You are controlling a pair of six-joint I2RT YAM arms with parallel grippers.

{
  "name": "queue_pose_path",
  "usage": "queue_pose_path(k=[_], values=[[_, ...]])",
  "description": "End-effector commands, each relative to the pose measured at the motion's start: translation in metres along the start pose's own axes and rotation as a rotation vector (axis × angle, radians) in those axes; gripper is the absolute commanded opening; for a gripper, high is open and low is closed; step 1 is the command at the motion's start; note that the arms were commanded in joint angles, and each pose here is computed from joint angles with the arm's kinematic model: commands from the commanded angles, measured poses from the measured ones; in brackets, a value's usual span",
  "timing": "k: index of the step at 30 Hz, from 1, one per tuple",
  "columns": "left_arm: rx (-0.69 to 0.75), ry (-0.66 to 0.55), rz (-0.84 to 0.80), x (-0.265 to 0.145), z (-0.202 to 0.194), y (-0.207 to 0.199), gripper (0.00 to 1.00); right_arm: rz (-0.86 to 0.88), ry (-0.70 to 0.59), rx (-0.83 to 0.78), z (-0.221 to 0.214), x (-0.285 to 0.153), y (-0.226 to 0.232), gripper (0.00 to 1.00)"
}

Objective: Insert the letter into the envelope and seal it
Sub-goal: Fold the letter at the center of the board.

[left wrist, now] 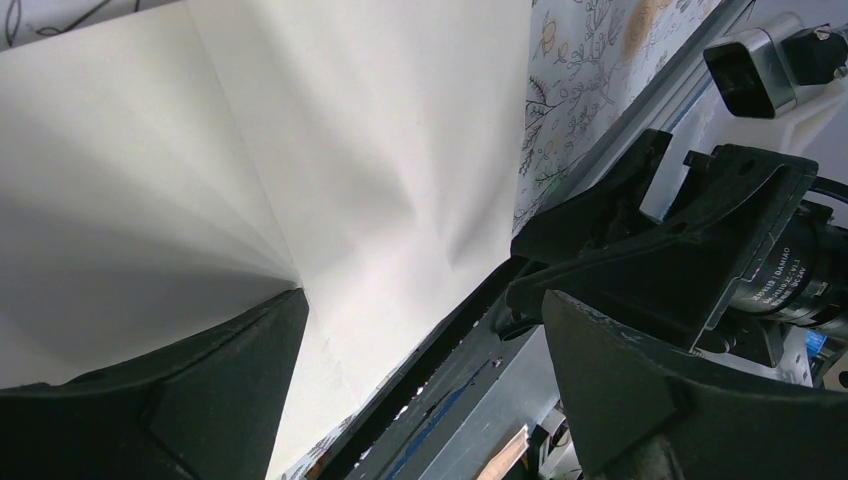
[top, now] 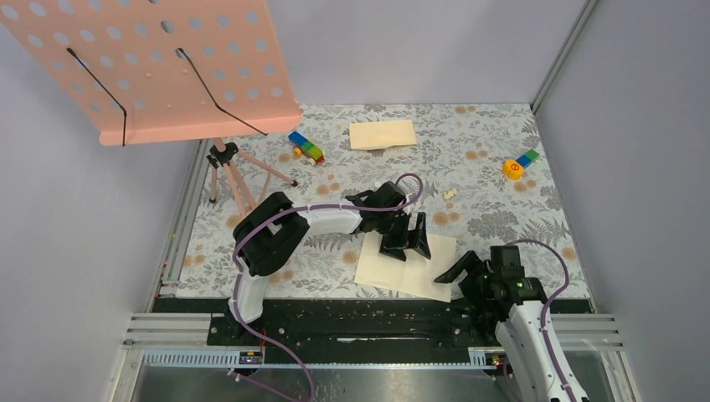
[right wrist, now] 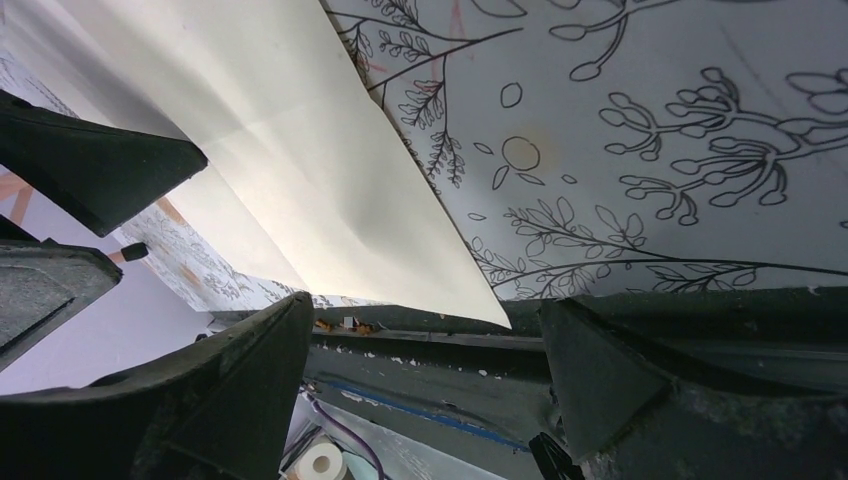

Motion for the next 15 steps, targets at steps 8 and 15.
queue_pose_path(k=[8,15], values=[[0.015,0.001,0.097,0.007,-0.008,0.029,0.92,0.167,-0.030,-0.016,0.011,-0.005,0.036,0.85],[0.014,0.010,0.090,0.009,-0.009,0.029,0.92,0.178,-0.033,-0.019,0.014,-0.008,0.043,0.62]])
Point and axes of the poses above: each gripper's point midway between its finger pads, its own x axis out along the fingers, its own y axis along the line the jaws close on, z = x × y, the point moved 4 cm from there along -x, back along the fingers
